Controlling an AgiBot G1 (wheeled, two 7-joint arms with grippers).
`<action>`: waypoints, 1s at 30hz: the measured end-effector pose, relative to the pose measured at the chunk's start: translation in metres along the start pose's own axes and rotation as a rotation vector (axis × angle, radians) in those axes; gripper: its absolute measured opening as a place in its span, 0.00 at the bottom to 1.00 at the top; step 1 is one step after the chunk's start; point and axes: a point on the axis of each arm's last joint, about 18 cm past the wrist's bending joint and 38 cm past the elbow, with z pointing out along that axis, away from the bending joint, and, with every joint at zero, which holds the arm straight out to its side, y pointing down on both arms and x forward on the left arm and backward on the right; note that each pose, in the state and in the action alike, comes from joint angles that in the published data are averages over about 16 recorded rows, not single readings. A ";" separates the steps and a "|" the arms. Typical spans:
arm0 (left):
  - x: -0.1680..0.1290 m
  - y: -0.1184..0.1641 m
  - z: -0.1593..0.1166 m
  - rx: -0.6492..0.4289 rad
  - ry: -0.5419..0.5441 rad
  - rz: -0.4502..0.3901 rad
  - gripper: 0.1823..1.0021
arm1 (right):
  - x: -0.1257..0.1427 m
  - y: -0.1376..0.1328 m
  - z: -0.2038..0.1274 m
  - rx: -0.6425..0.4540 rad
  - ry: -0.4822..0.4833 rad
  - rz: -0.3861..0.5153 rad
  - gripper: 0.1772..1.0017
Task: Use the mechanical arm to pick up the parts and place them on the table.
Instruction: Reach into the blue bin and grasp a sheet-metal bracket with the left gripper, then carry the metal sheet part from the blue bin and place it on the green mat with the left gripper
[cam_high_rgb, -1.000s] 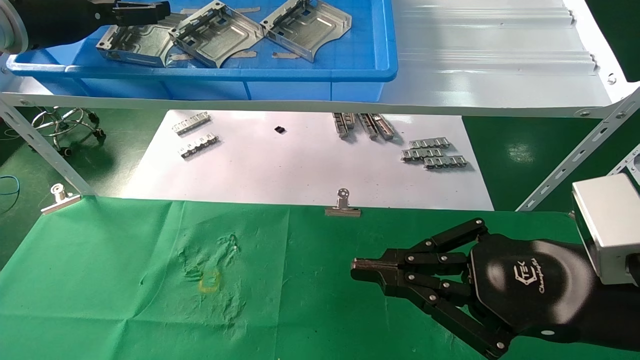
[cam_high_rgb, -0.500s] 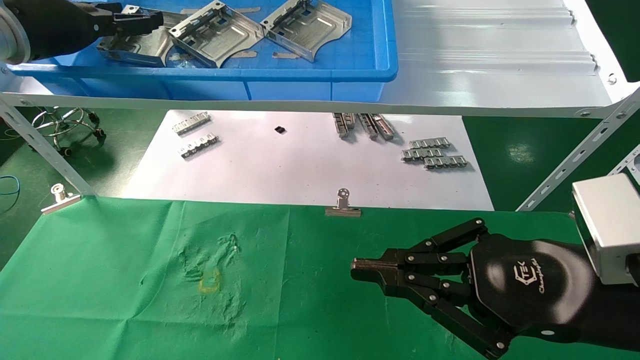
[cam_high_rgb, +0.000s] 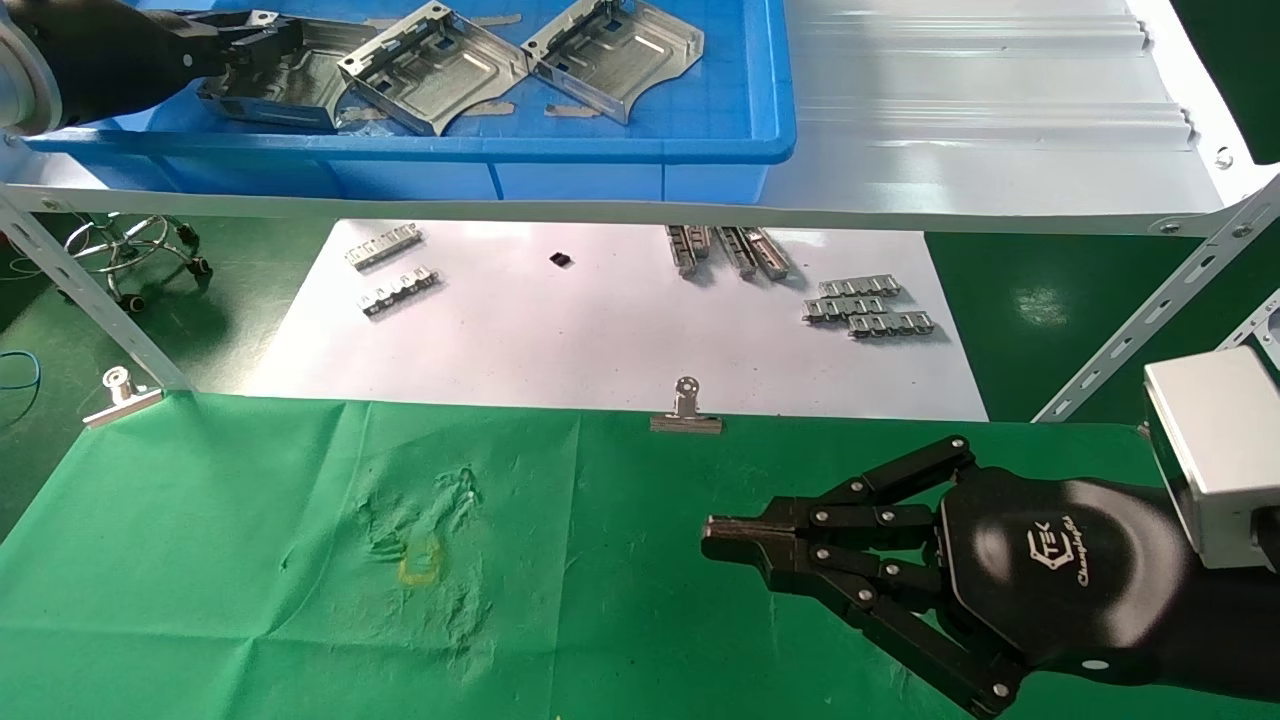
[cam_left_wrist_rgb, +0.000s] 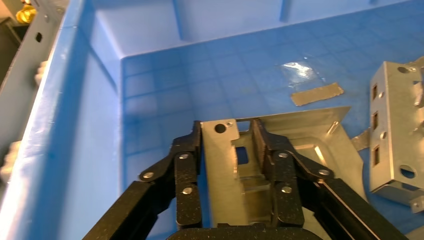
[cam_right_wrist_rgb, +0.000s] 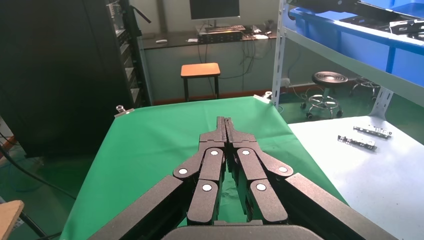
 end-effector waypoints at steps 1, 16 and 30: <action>0.000 0.000 0.000 0.001 -0.002 0.002 0.40 | 0.000 0.000 0.000 0.000 0.000 0.000 0.02; -0.007 -0.015 -0.003 0.053 -0.021 0.019 0.16 | 0.000 0.000 0.000 0.000 0.000 0.000 0.02; 0.002 -0.038 -0.034 0.173 0.171 0.031 0.15 | 0.000 0.000 0.000 0.000 0.000 0.000 0.02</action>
